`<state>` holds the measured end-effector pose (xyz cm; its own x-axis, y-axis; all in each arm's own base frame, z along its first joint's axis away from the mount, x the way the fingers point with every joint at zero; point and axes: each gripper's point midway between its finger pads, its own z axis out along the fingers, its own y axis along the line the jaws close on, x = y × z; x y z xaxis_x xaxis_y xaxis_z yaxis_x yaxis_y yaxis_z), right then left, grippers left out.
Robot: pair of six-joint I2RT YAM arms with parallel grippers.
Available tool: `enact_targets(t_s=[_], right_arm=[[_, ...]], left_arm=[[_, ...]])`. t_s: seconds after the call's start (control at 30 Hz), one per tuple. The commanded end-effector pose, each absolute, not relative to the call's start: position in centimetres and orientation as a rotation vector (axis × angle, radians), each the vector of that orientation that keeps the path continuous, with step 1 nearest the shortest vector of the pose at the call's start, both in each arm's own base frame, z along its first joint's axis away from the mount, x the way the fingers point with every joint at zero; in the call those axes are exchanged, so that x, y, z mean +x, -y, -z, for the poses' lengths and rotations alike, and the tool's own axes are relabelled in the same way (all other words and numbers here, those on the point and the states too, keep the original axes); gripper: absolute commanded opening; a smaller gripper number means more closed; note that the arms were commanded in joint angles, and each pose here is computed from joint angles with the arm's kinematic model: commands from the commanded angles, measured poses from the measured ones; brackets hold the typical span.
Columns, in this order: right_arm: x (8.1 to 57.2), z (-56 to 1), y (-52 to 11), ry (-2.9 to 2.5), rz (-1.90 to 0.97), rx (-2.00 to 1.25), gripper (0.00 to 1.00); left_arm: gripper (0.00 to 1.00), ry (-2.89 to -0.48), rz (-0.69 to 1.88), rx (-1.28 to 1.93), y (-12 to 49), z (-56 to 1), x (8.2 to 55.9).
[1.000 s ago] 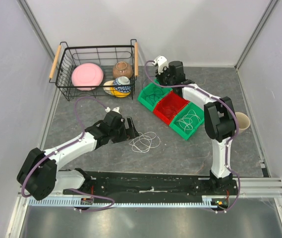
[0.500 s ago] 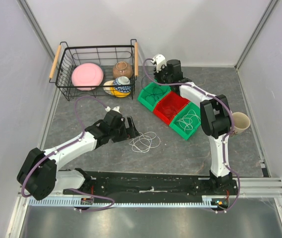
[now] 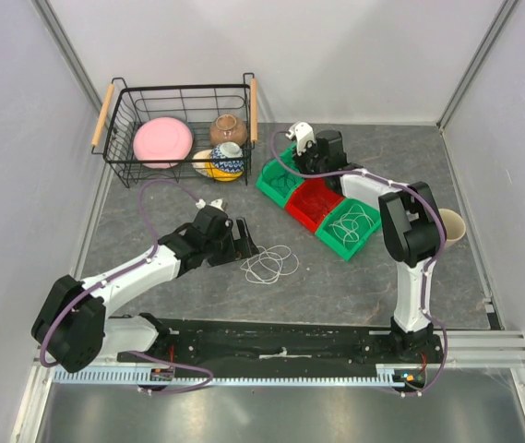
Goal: Wrap the cables
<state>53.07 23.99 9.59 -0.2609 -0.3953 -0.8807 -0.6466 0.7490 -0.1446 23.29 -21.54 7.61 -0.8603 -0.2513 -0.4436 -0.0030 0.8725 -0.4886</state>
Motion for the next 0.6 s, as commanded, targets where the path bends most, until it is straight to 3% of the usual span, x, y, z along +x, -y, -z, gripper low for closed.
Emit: enact_targets(t_s=[0.0,0.57], right_arm=[[53.1,-15.7,-24.1,-1.733,-0.278,-0.794,0.0],[53.0,-13.7,-20.5,-1.828,-0.056,-0.806,0.0]], left_arm=[[0.98,-2.513,0.71,-0.203,22.5,-8.8,23.9],[0.98,-2.507,0.702,-0.201,22.2,-8.6,23.8]])
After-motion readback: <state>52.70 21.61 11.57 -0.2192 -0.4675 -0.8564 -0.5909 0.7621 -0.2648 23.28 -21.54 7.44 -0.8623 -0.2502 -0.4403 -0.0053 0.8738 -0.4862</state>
